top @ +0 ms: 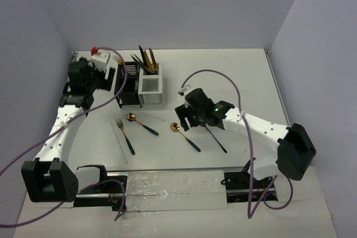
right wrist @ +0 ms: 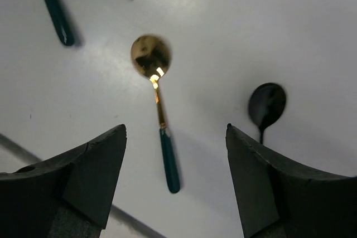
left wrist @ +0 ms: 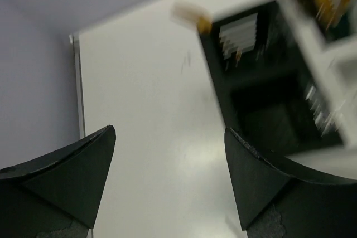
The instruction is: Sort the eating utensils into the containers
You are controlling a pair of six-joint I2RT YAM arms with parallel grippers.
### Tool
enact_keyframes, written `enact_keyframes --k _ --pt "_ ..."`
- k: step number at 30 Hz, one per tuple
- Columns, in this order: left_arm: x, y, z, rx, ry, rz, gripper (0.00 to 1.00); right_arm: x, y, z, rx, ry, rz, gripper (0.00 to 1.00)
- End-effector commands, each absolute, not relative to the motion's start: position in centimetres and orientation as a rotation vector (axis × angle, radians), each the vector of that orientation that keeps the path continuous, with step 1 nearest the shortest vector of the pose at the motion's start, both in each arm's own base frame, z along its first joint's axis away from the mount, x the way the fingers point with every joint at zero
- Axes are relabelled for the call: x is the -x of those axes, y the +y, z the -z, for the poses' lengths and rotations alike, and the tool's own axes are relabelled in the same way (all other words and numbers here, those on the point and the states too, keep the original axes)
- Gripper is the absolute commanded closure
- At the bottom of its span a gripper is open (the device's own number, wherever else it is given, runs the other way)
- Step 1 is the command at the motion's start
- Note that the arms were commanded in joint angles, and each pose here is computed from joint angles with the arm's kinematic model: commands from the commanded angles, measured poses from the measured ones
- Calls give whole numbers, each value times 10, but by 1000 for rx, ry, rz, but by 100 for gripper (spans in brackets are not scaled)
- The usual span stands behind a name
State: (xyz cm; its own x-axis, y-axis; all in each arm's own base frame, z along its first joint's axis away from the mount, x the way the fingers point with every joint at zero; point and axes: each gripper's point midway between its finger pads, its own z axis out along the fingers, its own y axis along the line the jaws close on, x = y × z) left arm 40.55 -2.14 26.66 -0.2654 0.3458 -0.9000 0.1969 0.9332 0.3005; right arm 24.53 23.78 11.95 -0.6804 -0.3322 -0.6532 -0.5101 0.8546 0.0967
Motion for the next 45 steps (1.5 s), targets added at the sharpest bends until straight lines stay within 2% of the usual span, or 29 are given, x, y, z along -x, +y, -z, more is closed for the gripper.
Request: enact_keyframes --k 1,2,8,15,17,23,24,25,26,28,31,36,37,39,40,45 --pt "-345 15 -182 -505 2127 -232 11 -215 253 -102 827 2476 -387 21" --pt "-336 35 -172 -450 2161 -255 11 -207 254 -94 864 2515 -392 21" --pt "-296 68 -117 -327 2315 -229 11 -192 248 -48 927 2695 -297 25" --pt "-285 83 -111 -230 2310 -270 11 -184 250 -25 955 2762 -258 35" --pt "-284 82 -111 -211 2303 -257 11 -184 252 -19 969 2770 -248 42" --pt "-278 84 -102 -172 2314 -262 11 -183 248 -10 1001 2798 -165 74" --pt "-278 85 -103 -168 2311 -272 11 -187 246 -13 992 2786 -135 87" --pt "-277 87 -103 -165 2310 -282 11 -186 245 -15 993 2784 -126 96" --pt "-277 88 -102 -160 2312 -289 11 -188 242 -22 983 2769 -90 100" --pt "-277 90 -104 -155 2309 -300 11 -198 243 -40 959 2704 -47 100" --pt "-277 89 -107 -152 2303 -290 11 -218 254 -95 884 2519 -66 100" --pt "-283 87 -112 -138 2287 -265 11 -270 292 -247 651 1944 -324 100" --pt "-284 86 -112 -136 2286 -258 11 -286 300 -300 522 1750 -395 100" --pt "-285 85 -112 -131 2286 -246 11 -299 302 -322 494 1567 -371 100" --pt "-285 84 -111 -133 2289 -234 11 -307 304 -369 359 1373 -438 100" --pt "-282 86 -112 -139 2287 -257 11 -354 331 -386 204 1172 -475 100"
